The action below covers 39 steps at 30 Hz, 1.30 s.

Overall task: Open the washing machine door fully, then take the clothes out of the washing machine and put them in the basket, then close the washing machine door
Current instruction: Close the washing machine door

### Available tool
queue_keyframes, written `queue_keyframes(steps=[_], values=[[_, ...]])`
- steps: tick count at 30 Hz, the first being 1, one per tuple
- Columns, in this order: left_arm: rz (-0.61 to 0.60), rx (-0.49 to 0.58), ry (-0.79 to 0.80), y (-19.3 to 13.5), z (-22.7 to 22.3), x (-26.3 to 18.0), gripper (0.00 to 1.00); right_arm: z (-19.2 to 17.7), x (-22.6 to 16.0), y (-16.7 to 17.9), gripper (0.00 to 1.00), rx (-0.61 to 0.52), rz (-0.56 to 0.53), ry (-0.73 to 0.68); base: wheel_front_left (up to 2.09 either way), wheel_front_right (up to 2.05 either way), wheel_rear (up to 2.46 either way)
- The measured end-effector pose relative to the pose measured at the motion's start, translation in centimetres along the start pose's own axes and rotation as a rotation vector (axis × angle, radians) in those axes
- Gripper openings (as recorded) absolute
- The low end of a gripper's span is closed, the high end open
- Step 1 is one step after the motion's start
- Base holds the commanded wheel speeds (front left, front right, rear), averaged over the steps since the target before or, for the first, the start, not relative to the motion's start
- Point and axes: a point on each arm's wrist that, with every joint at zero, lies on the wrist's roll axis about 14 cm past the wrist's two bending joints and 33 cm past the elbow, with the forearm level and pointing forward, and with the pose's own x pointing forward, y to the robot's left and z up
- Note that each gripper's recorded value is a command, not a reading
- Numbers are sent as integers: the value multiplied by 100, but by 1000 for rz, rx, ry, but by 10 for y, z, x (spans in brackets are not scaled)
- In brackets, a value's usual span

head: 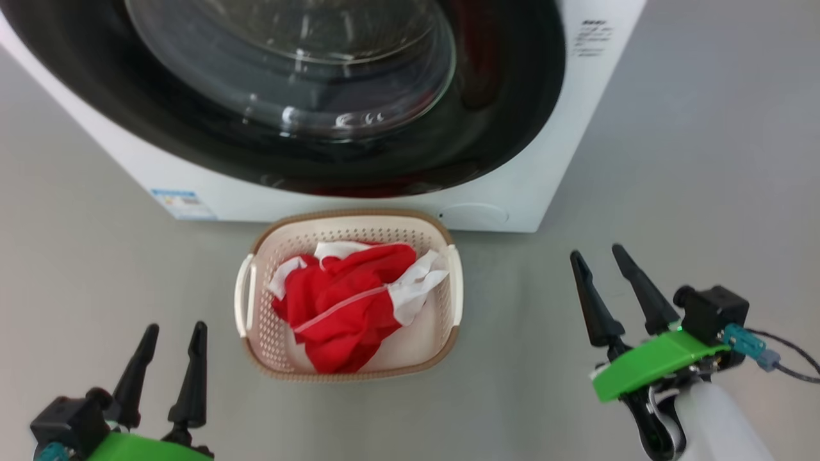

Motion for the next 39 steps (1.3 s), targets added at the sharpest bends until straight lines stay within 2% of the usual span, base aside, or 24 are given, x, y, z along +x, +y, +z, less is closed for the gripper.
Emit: queue_keyframes(steps=[13, 18, 39], values=[[-61, 11, -12, -20, 4, -16, 100, 17, -61, -29, 100, -55, -86, -12, 0, 0, 0], [-85, 11, -19, -28, 5, -19, 100, 21, -80, -37, 100, -35, -121, -25, 0, 0, 0], [-103, 38, -41, -33, 12, -31, 100, 33, -137, -66, 100, -43, -232, -65, 0, 0, 0]])
